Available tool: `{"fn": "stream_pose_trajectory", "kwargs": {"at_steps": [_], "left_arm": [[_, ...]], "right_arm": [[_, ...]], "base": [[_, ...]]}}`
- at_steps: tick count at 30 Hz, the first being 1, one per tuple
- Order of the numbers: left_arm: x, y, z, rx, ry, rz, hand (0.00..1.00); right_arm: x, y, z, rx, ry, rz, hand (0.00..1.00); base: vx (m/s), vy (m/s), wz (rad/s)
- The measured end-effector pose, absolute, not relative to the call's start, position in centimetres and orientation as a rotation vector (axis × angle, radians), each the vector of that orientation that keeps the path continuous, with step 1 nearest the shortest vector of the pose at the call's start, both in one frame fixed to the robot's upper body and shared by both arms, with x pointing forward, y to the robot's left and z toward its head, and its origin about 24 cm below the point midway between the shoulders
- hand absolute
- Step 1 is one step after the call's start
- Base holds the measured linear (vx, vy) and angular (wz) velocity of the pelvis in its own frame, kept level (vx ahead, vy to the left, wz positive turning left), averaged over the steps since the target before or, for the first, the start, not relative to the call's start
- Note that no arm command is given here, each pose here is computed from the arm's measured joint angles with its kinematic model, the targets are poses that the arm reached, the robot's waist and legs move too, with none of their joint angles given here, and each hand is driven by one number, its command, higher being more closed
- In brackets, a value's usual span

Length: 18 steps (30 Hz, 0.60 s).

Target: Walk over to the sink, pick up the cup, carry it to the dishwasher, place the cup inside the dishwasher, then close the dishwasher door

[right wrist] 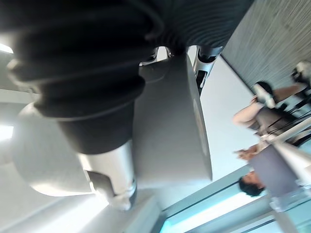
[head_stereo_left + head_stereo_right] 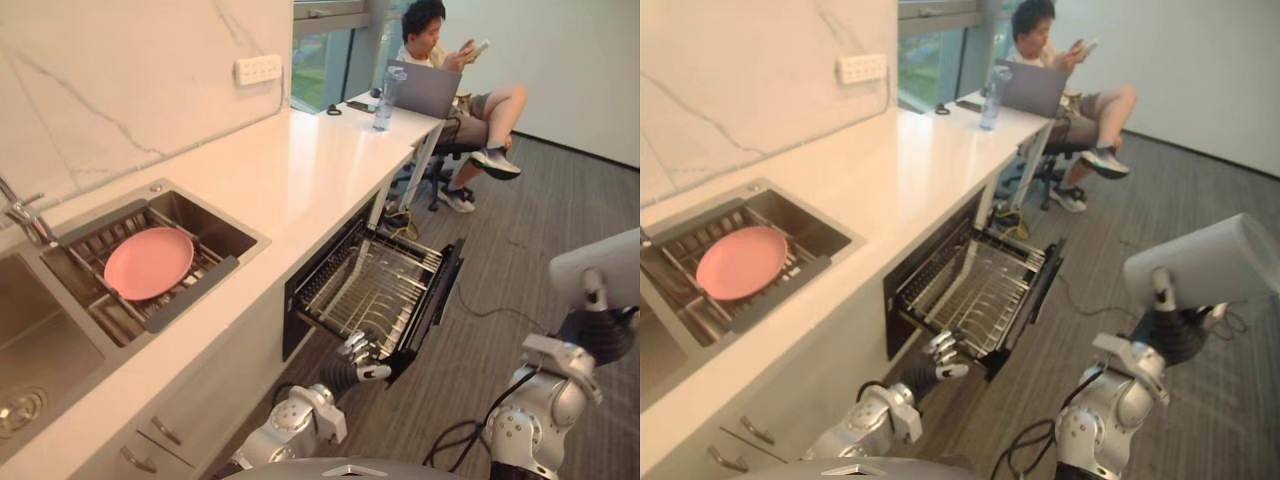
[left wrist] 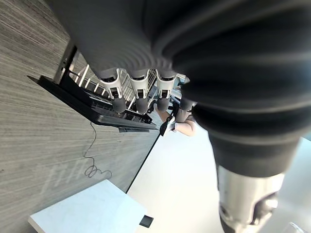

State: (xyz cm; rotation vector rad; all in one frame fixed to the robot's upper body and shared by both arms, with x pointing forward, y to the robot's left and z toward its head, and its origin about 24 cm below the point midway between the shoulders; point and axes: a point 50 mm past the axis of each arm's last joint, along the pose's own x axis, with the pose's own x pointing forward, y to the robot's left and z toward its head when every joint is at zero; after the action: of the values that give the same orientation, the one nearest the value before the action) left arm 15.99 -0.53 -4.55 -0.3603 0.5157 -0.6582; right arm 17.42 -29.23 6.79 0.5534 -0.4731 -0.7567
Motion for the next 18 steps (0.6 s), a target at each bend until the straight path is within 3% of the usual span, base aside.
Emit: {"fn": "stream_pose_trajectory", "kwargs": {"at_steps": [2, 5, 8, 10, 14, 18], "left_arm": [[15.6, 0.4, -5.9, -0.284, 0.561, -0.632, 0.00], [15.6, 4.4, -9.0, -0.159, 0.650, -0.453, 0.00], [15.0, 11.6, -11.4, 0.008, 0.723, -0.160, 0.00], [13.3, 16.0, -12.9, 0.054, 0.806, 0.129, 0.00], [12.5, 18.4, -13.1, 0.037, 0.784, 0.426, 0.00], [8.5, 20.7, -13.7, 0.121, 0.860, 0.533, 0.00]], "right_arm": [[17.3, -29.4, 5.3, 0.557, -0.412, -0.761, 1.00], [17.3, -29.4, 3.7, 0.555, -0.341, -0.752, 1.00], [18.5, -28.9, 2.3, 0.576, -0.279, -0.724, 1.00], [20.6, -28.3, 1.4, 0.601, -0.204, -0.694, 1.00], [21.7, -29.3, 0.0, 0.497, -0.036, -0.731, 1.00], [20.7, -30.8, -1.8, 0.433, 0.096, -0.835, 1.00]], "base": [[0.01, -0.064, 0.43], [0.03, -0.061, 0.70], [0.10, -0.126, 0.52], [0.13, -0.237, 0.18], [0.03, -0.171, 0.41], [0.09, -0.072, 0.26]]}}
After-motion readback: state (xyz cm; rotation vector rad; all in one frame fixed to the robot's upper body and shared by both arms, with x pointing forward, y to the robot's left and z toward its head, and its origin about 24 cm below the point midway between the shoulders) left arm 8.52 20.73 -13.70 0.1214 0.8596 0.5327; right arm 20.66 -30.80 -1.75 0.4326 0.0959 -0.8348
